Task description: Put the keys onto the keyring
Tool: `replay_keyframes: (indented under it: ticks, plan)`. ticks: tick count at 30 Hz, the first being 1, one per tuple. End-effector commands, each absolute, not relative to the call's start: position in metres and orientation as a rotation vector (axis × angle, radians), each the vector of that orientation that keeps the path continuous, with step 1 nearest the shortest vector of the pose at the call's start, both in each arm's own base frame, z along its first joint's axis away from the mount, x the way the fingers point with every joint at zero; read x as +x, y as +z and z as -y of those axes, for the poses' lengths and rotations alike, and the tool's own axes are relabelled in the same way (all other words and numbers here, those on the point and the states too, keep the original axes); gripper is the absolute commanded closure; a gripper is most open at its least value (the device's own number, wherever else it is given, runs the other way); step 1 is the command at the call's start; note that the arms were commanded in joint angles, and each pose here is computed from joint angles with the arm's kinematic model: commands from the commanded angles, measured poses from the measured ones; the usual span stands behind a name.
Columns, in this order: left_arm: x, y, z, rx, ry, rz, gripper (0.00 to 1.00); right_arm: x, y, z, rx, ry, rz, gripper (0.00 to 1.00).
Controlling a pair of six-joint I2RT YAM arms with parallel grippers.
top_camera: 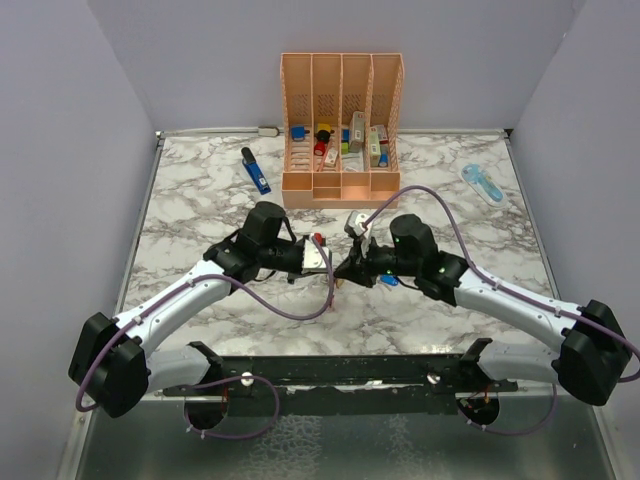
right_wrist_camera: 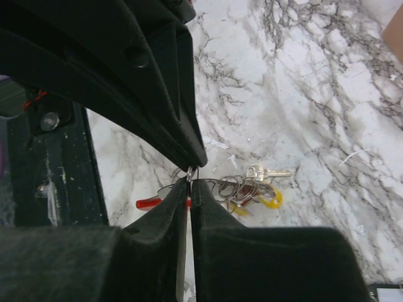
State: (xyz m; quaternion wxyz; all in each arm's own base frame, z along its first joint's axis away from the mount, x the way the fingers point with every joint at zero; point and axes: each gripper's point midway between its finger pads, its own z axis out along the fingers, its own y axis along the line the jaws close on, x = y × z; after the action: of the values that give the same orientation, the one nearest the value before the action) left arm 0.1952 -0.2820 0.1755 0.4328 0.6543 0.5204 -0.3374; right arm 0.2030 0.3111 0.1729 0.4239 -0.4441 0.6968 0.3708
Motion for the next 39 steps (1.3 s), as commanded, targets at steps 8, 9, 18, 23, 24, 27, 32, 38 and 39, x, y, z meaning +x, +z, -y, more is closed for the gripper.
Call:
replay_keyframes:
  ticks: [8, 9, 18, 23, 24, 27, 32, 38, 39]
  plan:
    - [0.211, 0.221, 0.296, 1.436, -0.889, -1.339, 0.93, 0.218, 0.199, -0.304, -0.995, 0.842, -1.598, 0.99]
    - [0.212, 0.224, 0.297, 1.413, -0.897, -1.345, 0.91, 0.218, 0.201, -0.302, -0.981, 0.836, -1.585, 0.99]
    - [0.192, 0.246, 0.302, 1.371, -1.077, -1.314, 0.85, 0.223, 0.215, -0.29, -0.822, 0.823, -1.432, 0.99]
    - [0.188, 0.241, 0.299, 1.355, -1.09, -1.319, 0.84, 0.219, 0.233, -0.285, -0.77, 0.834, -1.328, 0.99]
    - [0.19, 0.24, 0.298, 1.346, -1.08, -1.322, 0.84, 0.218, 0.236, -0.284, -0.768, 0.837, -1.313, 0.99]
    - [0.195, 0.236, 0.296, 1.332, -1.056, -1.32, 0.84, 0.215, 0.241, -0.286, -0.785, 0.849, -1.285, 0.99]
    - [0.202, 0.232, 0.296, 1.304, -1.031, -1.305, 0.84, 0.206, 0.247, -0.293, -0.813, 0.917, -1.264, 0.99]
    - [0.207, 0.234, 0.294, 1.272, -1.026, -1.299, 0.84, 0.202, 0.248, -0.294, -0.808, 0.948, -1.258, 0.99]
    - [0.207, 0.236, 0.294, 1.265, -1.025, -1.298, 0.84, 0.201, 0.249, -0.294, -0.809, 0.951, -1.256, 0.99]
